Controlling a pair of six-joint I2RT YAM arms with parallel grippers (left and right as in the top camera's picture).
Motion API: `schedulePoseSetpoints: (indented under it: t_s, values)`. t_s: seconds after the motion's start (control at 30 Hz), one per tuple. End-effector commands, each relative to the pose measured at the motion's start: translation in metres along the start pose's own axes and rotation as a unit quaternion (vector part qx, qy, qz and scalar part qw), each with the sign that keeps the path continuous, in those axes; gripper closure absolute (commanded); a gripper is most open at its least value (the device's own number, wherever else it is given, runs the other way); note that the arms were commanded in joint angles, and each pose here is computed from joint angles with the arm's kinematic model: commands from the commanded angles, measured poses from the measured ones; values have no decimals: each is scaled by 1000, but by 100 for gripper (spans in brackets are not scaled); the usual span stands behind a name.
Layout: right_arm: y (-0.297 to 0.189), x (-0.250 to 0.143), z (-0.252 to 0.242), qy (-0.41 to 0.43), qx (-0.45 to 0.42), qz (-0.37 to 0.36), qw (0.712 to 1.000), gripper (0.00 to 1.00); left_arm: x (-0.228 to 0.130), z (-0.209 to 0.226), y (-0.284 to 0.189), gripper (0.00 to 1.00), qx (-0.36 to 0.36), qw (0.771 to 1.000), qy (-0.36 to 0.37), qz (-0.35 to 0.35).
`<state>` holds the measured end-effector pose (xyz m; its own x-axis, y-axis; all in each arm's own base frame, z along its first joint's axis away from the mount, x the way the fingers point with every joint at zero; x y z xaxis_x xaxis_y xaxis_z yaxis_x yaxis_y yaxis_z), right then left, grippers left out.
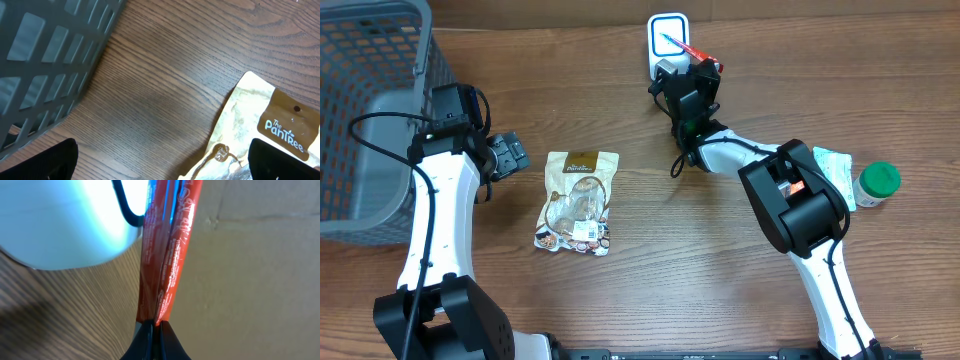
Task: Scan the item barcode
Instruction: 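Hold the red stick barcode against the scanner window, then carry the red stick right and set it beside the orange pack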
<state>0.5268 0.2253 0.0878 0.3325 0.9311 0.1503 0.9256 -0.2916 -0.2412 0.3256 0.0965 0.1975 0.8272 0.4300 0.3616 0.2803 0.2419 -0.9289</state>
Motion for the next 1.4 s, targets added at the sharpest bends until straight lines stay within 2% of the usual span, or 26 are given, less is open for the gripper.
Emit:
schedulePoseSetpoints:
  t_s: [0.0, 0.17, 0.8, 1.07, 1.17, 1.37]
  values:
    - [-2, 7, 1, -14, 6, -5, 1000, 97, 2, 1, -4, 0, 5, 1000, 6, -8]
    - [-2, 3, 10, -39, 28, 5, 999, 97, 2, 1, -4, 0, 5, 1000, 6, -8]
    - [-2, 1, 11, -43, 27, 13, 999, 97, 2, 1, -4, 0, 5, 1000, 6, -8]
    - [-17, 23, -14, 63, -43, -9, 997, 97, 2, 1, -4, 0, 5, 1000, 6, -8]
    - [-33, 36, -28, 73, -44, -26, 996, 97, 2, 1, -4, 0, 5, 1000, 6, -8]
    - [-61, 43, -71, 153, -24, -34, 987, 97, 2, 1, -4, 0, 5, 1000, 6, -8]
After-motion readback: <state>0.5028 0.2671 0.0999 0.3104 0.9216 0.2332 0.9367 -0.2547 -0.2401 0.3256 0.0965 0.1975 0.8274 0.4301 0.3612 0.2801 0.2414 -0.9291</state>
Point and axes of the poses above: each gripper's point midway between its finger pads, its own y axis out along the fingers, its own z axis along the line the jaws close on, x = y × z, the point moved 7 cm from there along -y, back along the fingers, and after that the axes turned 3 degrees about y, right-handed, at the moved point
